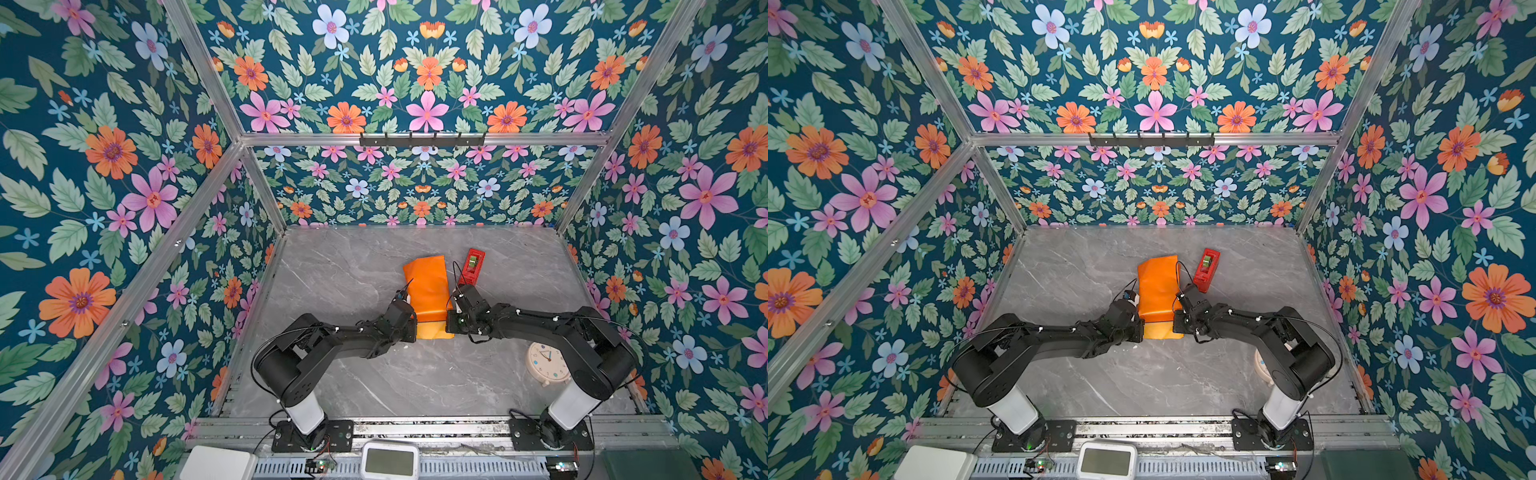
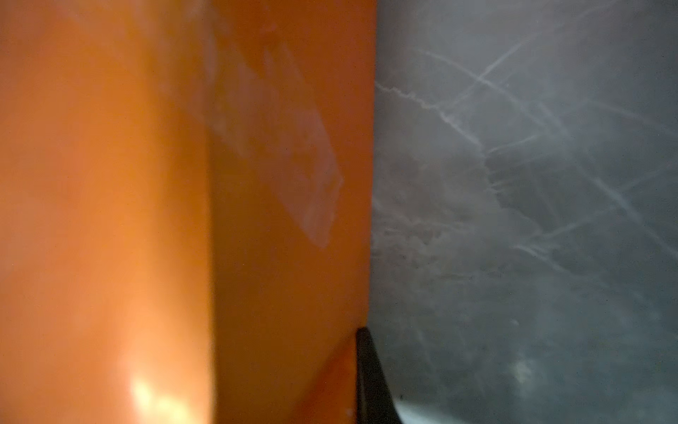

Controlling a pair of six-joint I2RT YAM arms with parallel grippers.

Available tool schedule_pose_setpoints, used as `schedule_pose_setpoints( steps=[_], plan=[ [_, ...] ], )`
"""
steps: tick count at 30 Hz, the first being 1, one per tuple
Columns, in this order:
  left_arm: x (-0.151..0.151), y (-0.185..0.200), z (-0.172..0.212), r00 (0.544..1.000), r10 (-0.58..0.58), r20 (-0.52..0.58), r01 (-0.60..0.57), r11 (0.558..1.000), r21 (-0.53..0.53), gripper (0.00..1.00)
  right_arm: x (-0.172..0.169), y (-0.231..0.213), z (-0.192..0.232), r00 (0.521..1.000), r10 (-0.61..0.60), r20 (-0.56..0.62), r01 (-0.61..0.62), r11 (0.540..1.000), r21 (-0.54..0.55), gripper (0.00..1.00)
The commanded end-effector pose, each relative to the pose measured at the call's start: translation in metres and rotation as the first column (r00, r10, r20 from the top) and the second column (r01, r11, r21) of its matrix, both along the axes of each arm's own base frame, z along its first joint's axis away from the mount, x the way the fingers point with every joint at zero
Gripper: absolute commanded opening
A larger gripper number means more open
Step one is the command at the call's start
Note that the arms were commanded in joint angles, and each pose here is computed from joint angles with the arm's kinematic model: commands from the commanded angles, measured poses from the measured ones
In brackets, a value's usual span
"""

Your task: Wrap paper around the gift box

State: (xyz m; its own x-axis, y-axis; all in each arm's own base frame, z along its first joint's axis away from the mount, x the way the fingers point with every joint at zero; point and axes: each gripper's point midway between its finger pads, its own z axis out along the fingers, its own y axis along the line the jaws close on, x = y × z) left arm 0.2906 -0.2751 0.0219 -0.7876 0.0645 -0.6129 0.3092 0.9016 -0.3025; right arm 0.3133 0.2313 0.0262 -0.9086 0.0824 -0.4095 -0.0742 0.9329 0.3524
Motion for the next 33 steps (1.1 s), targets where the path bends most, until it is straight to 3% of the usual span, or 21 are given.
schedule_pose_setpoints(
  steps=[1, 7, 14, 22, 24, 33],
  plan=[
    [-0.012, 0.009, -0.014, 0.998, -0.007, -0.062, 0.01, 0.999, 0.046, 0.0, 0.001, -0.003, 0.001, 1.0, -0.009, 0.005, 0.009, 1.0, -0.017, 0.0],
    [-0.015, 0.008, -0.017, 0.997, -0.01, -0.072, 0.013, 0.999, 0.04, 0.0, 0.0, -0.003, 0.001, 1.0, 0.0, 0.001, 0.0, 1.0, -0.021, 0.0],
    [-0.02, 0.01, -0.015, 0.997, -0.01, -0.08, 0.013, 0.999, 0.029, 0.27, -0.013, -0.009, -0.008, 0.999, 0.004, -0.04, -0.006, 0.999, -0.033, 0.18],
    [-0.031, 0.012, -0.013, 0.995, -0.004, -0.101, 0.005, 1.0, 0.009, 0.37, -0.028, -0.012, -0.002, 0.999, -0.001, -0.046, 0.002, 1.0, 0.016, 0.24],
    [-0.034, 0.013, -0.014, 0.994, -0.003, -0.106, 0.004, 1.0, 0.009, 0.35, -0.03, -0.013, -0.002, 0.999, -0.005, -0.051, 0.007, 1.0, 0.023, 0.22],
    [-0.034, 0.008, -0.02, 0.993, -0.011, -0.115, 0.013, 1.0, 0.018, 0.07, -0.026, -0.012, -0.003, 0.999, -0.009, -0.043, 0.009, 1.0, 0.013, 0.0]
  ],
)
